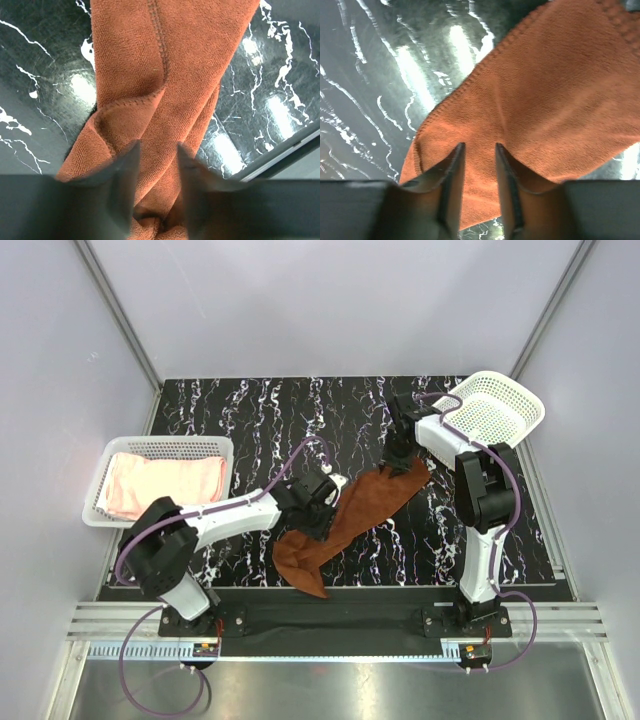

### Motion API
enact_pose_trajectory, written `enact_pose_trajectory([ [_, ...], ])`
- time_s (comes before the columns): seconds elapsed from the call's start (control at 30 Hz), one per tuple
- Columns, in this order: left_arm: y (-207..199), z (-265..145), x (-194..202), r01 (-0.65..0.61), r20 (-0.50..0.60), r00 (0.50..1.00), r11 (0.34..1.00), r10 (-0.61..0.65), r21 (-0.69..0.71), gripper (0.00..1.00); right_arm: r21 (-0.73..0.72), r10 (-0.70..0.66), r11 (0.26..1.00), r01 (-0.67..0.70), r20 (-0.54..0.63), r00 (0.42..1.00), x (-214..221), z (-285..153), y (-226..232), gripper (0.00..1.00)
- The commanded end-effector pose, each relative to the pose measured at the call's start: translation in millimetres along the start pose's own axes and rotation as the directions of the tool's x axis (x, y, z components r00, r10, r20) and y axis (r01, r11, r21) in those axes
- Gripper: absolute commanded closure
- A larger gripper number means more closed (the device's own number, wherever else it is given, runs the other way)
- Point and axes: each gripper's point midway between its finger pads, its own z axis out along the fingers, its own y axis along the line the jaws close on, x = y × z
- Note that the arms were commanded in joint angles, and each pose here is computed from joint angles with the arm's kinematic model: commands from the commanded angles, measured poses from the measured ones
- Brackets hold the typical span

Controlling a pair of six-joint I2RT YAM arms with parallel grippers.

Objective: Fold and stack the towels
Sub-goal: Flatten out the crumpled towel

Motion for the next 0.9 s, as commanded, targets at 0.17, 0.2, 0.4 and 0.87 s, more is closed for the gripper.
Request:
enact_pose_trajectory([
  [0.17,14.9,-20.0,-36.2,0.011,0.079,0.997,0.994,-0.002,-0.113,1.0,-0.23,-0.109,0.967,0.114,0.036,0.993,-24.2,-13.2,51.1,1.0],
  [0.2,19.4,-31.6,-45.8,0.027,0.108,0.994,0.991,-0.013,-0.129,1.0,-0.234,-0.11,0.965,0.114,0.032,0.993,-25.9,-15.4,53.7,1.0],
  [0.4,27.1,-111.1,-88.4,0.081,0.259,0.965,0.985,-0.039,-0.153,1.0,-0.333,-0.121,0.927,0.17,0.164,0.979,-66.5,-82.6,93.0,1.0],
  [0.87,10.6,-126.9,-55.7,0.042,0.283,0.958,0.999,-0.039,-0.005,0.72,-0.205,-0.04,0.976,0.077,0.181,0.983,-43.3,-86.1,48.3,0.83],
])
